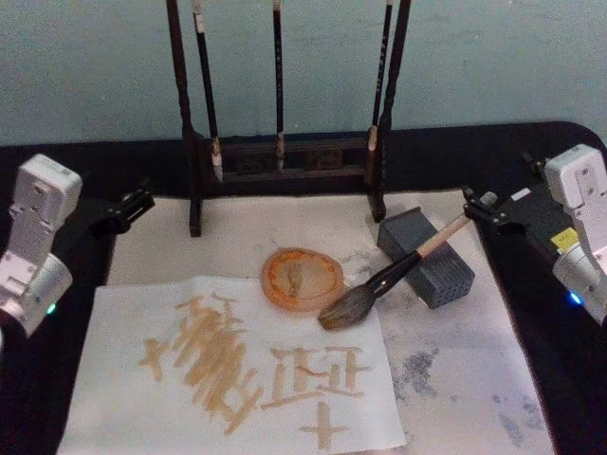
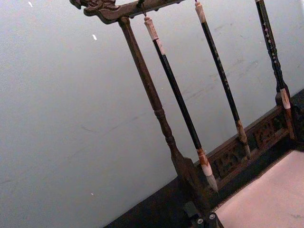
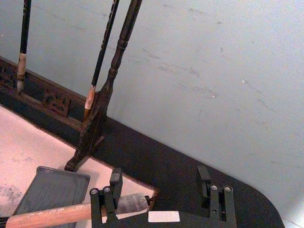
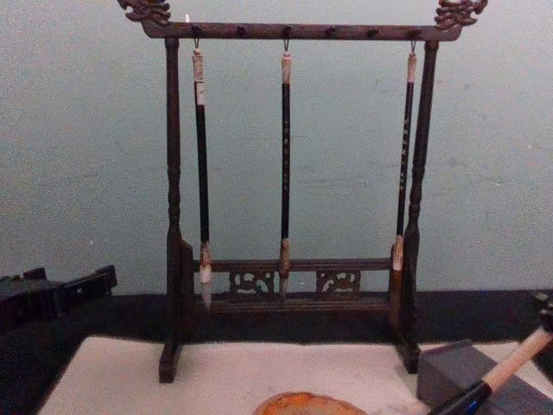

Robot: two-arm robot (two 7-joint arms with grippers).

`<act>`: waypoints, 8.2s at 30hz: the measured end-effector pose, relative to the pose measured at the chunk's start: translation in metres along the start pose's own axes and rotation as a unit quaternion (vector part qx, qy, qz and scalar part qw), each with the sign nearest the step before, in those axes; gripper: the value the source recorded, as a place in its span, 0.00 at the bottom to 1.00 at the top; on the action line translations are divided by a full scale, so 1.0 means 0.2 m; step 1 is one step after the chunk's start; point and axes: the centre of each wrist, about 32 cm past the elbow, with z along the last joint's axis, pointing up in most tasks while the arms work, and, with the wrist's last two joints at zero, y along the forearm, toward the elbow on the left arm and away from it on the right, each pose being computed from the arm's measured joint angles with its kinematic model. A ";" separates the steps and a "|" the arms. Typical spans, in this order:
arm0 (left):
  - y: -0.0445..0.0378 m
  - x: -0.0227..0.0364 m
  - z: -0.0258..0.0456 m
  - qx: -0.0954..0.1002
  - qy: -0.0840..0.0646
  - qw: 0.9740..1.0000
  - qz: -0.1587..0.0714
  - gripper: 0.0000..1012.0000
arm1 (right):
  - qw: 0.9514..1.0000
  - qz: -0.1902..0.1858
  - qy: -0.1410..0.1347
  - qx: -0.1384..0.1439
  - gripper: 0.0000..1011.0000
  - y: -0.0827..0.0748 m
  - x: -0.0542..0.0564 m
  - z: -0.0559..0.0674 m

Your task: Pick up the brush from the inkstone, write on the paper, then place the brush back to its original position.

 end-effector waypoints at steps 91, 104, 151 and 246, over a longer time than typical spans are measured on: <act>0.000 0.000 0.000 0.000 0.000 1.000 0.000 0.99 | 0.993 0.041 0.111 0.029 0.99 -0.14 0.00 0.06; 0.000 0.000 0.000 0.000 0.000 1.000 0.000 0.99 | 0.977 0.061 0.202 0.021 0.99 -0.27 -0.05 0.03; 0.000 0.000 0.000 0.000 0.000 1.000 0.000 0.99 | 0.804 0.114 0.584 0.020 0.99 -0.12 -0.06 -0.26; 0.000 0.000 0.000 0.000 0.000 1.000 0.000 0.99 | 0.765 0.134 0.629 0.014 0.17 0.01 -0.10 -0.31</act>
